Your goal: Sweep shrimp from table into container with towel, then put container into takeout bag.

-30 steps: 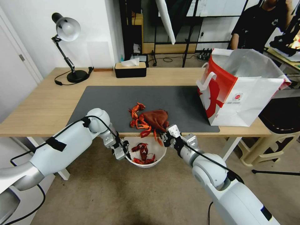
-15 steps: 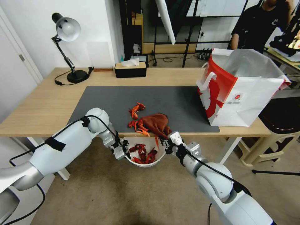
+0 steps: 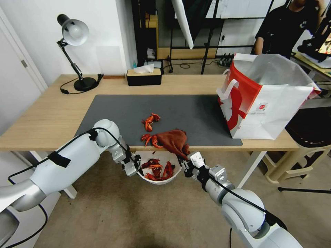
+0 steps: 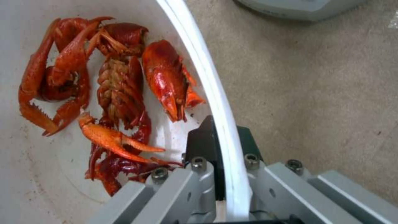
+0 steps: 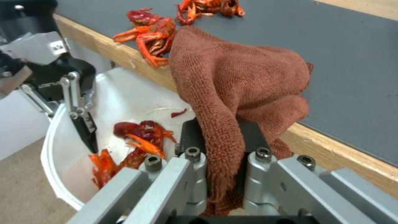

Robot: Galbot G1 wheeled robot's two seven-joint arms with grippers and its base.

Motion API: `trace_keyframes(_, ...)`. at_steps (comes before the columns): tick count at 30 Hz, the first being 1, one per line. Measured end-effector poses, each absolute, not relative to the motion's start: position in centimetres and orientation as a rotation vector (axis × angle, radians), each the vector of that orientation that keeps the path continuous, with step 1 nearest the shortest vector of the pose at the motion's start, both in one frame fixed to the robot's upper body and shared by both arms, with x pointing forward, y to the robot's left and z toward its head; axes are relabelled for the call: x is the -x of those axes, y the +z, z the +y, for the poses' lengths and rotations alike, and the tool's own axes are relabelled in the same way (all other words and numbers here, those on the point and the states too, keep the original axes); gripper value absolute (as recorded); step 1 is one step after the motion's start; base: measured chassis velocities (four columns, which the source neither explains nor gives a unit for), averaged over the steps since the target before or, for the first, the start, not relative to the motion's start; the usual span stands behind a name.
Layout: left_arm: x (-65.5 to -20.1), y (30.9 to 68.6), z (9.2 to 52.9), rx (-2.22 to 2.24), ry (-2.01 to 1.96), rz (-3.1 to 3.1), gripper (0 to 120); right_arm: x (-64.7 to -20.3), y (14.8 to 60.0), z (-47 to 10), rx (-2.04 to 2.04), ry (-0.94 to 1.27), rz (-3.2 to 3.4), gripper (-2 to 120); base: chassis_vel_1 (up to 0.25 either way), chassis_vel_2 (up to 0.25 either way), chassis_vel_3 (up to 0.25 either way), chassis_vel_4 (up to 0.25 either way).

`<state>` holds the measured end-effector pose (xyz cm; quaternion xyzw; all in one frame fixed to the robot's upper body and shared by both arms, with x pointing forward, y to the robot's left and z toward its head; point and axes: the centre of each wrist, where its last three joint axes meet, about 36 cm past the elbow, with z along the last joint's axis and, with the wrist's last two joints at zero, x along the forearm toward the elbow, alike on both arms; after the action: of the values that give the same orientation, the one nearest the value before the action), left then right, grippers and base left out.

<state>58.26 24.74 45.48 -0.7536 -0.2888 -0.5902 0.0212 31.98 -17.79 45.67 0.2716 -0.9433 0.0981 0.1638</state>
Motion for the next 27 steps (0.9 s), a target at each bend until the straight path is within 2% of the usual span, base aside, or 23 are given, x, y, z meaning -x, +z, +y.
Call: trace_keyframes(27, -58.3, 45.6, 24.7, 2.337, -1.835, -0.901, 0, -30.0, 47.2, -18.0, -0.802, 0.277, -2.716, 4, 0.0, 0.0, 0.0, 0.0)
